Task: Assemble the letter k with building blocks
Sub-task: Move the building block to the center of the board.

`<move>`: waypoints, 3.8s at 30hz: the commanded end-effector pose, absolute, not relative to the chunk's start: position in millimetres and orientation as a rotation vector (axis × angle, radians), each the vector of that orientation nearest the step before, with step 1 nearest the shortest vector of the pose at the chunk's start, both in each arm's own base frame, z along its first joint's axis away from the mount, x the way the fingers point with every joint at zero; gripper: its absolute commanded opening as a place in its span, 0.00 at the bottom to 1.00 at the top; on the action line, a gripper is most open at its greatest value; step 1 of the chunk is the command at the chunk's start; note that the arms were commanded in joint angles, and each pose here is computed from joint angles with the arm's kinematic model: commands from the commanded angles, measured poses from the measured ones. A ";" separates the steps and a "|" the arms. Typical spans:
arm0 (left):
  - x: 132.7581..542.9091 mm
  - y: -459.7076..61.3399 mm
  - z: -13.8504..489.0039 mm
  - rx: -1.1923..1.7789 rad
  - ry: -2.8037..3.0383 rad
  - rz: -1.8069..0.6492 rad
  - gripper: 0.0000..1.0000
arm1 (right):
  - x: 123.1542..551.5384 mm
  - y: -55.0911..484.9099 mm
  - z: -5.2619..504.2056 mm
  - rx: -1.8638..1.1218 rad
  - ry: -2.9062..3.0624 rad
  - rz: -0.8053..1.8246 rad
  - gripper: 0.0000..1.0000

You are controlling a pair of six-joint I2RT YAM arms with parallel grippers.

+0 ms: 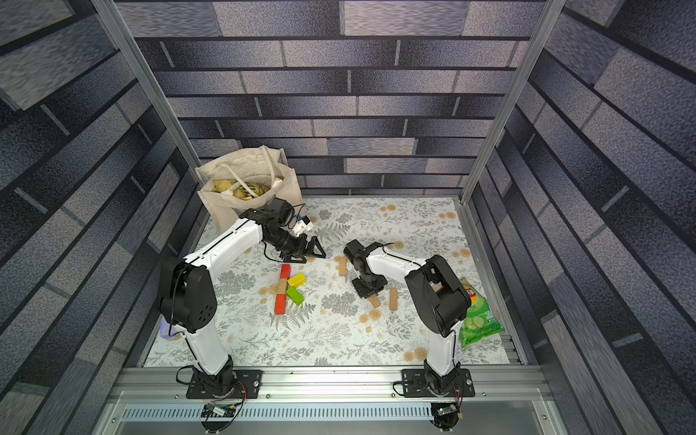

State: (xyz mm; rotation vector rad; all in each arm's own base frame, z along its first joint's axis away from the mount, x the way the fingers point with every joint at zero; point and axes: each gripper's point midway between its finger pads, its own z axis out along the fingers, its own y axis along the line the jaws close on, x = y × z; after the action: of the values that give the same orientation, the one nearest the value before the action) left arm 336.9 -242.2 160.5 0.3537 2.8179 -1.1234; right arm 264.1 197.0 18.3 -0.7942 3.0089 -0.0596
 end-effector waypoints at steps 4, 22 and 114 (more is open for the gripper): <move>339.0 -234.3 180.0 0.358 2.751 -1.083 1.00 | 251.1 203.7 11.6 -0.720 3.067 0.015 0.27; 362.0 -205.0 174.1 0.193 2.731 -1.039 1.00 | 256.3 247.4 15.9 -0.387 3.200 0.125 0.27; 366.2 -196.0 163.3 0.176 2.755 -1.000 1.00 | 286.0 273.8 -12.0 -0.133 3.143 -0.056 0.49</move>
State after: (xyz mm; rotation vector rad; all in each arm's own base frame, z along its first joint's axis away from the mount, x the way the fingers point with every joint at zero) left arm 367.9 -197.7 172.7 0.1842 2.7244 -1.0226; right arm 294.0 294.9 18.5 -0.1336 3.1110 0.0971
